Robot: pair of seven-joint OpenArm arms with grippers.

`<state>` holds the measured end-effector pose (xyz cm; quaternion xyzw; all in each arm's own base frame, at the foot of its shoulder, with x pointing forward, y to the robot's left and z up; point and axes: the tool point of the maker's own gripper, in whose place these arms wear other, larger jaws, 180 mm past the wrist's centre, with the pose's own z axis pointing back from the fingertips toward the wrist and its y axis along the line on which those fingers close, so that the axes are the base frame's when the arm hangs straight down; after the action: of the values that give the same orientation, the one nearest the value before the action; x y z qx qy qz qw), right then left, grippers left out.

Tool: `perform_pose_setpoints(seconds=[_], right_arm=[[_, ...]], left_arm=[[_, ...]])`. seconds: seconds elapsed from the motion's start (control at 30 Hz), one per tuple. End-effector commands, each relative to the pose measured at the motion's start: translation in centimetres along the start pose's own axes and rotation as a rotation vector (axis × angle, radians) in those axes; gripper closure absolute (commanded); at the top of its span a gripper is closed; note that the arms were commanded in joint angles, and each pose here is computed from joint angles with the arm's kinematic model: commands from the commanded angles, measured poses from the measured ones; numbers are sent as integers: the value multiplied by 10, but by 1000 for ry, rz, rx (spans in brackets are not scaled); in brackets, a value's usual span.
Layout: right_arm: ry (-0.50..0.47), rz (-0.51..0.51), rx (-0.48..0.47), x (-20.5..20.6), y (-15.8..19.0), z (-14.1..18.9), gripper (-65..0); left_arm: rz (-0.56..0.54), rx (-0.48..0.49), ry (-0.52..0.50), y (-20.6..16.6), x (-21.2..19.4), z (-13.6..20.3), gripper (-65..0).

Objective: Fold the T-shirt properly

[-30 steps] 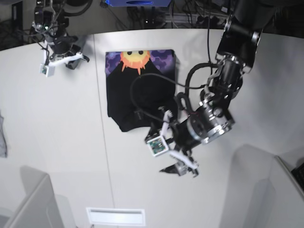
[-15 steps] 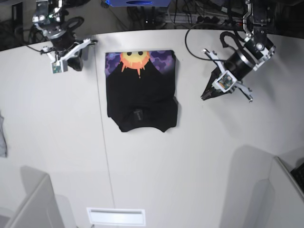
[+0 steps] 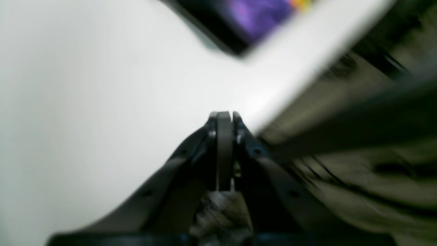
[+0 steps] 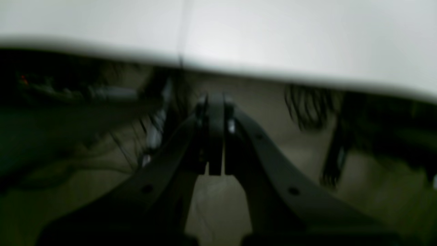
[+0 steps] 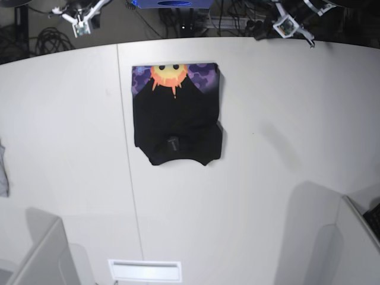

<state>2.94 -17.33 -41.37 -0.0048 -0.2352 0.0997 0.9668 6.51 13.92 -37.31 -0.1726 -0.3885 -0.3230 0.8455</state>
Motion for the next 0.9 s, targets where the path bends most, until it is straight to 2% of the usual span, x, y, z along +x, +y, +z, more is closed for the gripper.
perform_pose_setpoints(seconds=[0.0, 0.1, 0.17, 0.27, 0.37, 0.43, 0.53, 0.6, 0.67, 0.73, 0.8, 0.87], right_arm=[[35, -4, 21, -9, 6, 5, 0], [278, -9, 63, -63, 19, 0, 0], [402, -4, 111, -91, 34, -12, 0], [502, 9, 167, -121, 47, -39, 0], [591, 8, 227, -151, 64, -70, 0], [607, 6, 261, -166, 75, -89, 0], [628, 1, 298, -193, 87, -109, 0], [652, -2, 299, -215, 81, -122, 0], [632, -20, 286, -222, 73, -138, 0], [571, -31, 272, -222, 65, -147, 0], [463, -14, 283, -205, 67, -159, 0], [396, 26, 302, -192, 67, -165, 0]], left_arm=[[45, -47, 16, -18, -10, 4, 0], [156, -154, 205, -59, -76, 9, 0], [239, -208, 351, -81, -131, 7, 0], [334, -246, 493, -96, -191, 3, 0], [408, -276, 582, -106, -228, -11, 0], [444, -259, 631, -107, -248, -20, 0], [498, -213, 642, -106, -265, -35, 0], [543, -158, 653, -104, -279, -45, 0], [583, -90, 664, -100, -288, -55, 0], [596, -9, 652, -91, -290, -64, 0], [562, 51, 568, -77, -274, -90, 0], [519, 95, 562, -70, -270, -101, 0]])
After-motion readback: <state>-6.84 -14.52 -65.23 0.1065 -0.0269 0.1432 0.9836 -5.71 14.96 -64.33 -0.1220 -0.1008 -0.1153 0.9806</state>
